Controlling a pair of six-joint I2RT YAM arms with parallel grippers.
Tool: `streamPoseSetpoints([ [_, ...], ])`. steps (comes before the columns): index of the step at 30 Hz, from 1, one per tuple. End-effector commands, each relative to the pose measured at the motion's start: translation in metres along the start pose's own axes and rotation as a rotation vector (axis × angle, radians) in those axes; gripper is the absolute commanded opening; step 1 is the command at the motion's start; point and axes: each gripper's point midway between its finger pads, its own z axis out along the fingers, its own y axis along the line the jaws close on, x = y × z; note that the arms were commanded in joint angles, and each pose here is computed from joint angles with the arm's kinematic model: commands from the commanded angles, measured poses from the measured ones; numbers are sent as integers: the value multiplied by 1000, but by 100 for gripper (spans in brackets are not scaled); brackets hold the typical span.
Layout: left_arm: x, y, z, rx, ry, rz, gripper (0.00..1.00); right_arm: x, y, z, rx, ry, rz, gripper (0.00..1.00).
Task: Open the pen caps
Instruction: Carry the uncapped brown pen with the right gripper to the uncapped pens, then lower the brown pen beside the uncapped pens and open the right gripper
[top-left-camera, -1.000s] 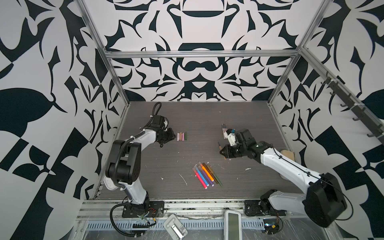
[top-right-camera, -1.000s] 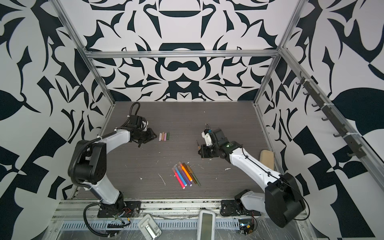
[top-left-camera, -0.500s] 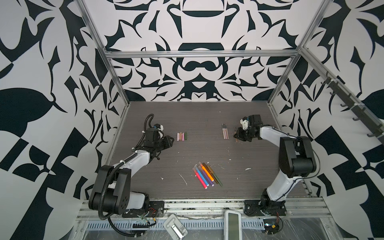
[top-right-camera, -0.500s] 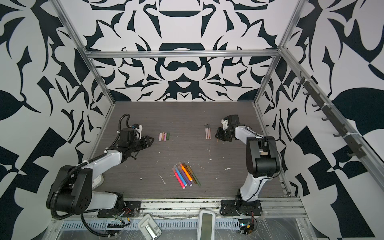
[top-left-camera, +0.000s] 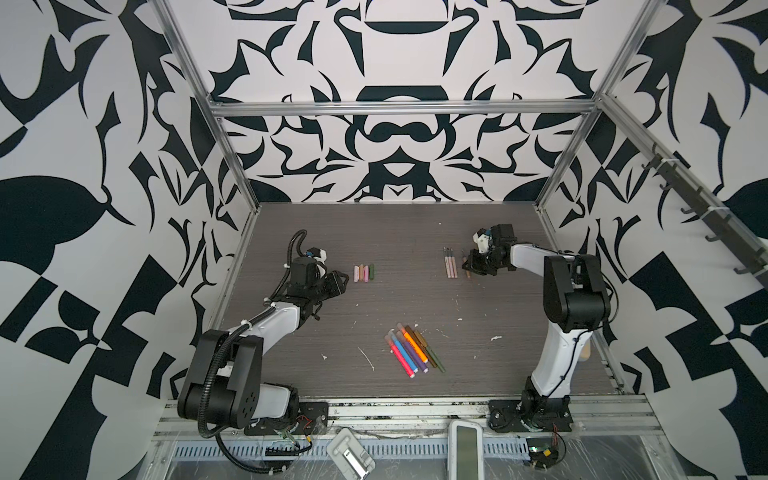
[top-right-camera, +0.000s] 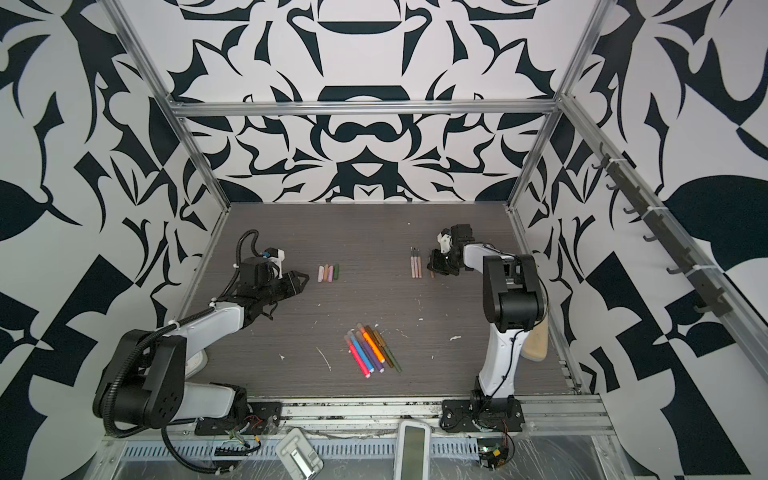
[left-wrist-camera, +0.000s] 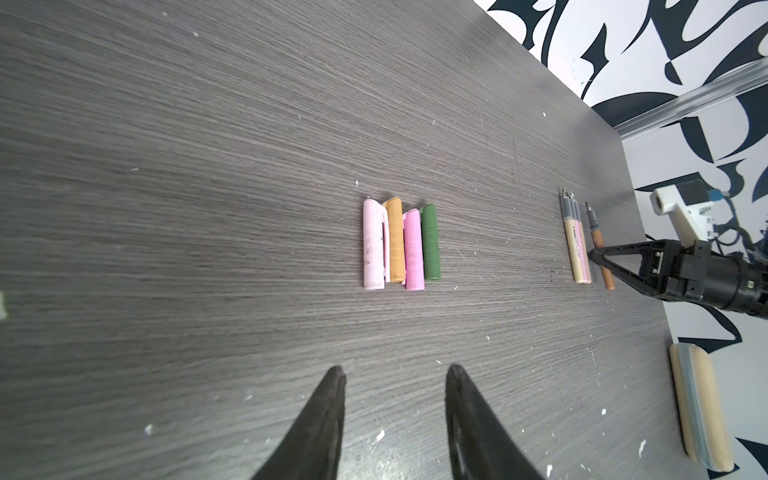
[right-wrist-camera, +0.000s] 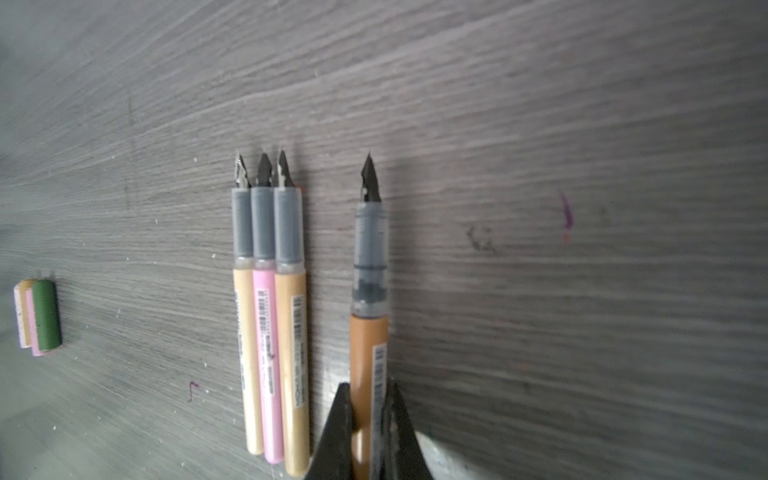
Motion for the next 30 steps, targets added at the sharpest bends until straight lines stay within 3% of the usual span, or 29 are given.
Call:
streamPoseSetpoints([
  [1,-8,-5,2,22,-12,1,43,-6,1,-2,-2,1,-12,1],
  [22,-7,-3,7,23,17,-14,43,-7,7,-7,-22,2,-20,27],
  [30,-8,-2,5,21,6,-12,43,-7,10,-7,-32,2,-15,27],
])
